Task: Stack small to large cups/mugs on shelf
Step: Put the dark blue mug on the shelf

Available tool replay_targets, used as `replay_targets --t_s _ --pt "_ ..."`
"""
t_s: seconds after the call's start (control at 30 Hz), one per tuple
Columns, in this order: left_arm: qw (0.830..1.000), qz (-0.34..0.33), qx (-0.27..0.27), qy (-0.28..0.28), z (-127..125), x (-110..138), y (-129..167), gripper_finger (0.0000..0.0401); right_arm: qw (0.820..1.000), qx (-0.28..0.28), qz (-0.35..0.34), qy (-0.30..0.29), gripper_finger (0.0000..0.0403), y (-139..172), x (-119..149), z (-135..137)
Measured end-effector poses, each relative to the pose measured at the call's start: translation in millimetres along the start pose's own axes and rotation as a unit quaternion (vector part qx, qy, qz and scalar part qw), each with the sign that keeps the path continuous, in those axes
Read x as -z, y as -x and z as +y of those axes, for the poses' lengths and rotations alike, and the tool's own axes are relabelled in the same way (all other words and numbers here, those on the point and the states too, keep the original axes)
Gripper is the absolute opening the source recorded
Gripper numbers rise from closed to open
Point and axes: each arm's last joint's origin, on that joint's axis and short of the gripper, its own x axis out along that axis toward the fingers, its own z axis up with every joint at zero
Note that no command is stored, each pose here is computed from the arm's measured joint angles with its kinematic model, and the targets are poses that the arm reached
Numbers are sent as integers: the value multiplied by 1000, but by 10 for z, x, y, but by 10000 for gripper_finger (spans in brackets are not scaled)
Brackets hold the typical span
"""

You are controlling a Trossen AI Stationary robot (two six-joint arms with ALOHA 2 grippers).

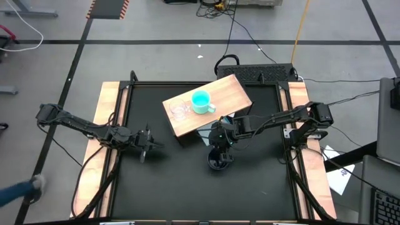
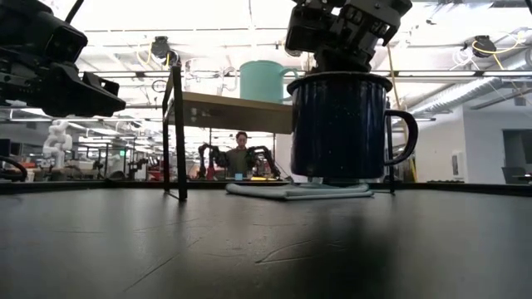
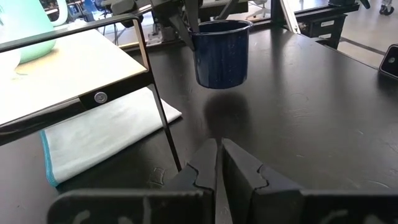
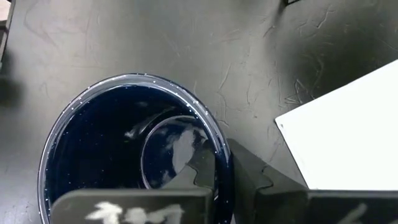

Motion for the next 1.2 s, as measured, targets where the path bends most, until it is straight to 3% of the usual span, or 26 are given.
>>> replay_targets --t_s 0.57,0.93,1.2 --pt "1000 0 0 0 0 0 0 26 1000 -1 -9 6 11 74 -10 15" --pt "1000 0 1 -7 0 0 0 26 993 9 -113 -38 11 794 -55 -49" --pt "1000 -1 2 -7 -1 -1 0 26 986 39 -147 -73 11 1271 -1 -220"
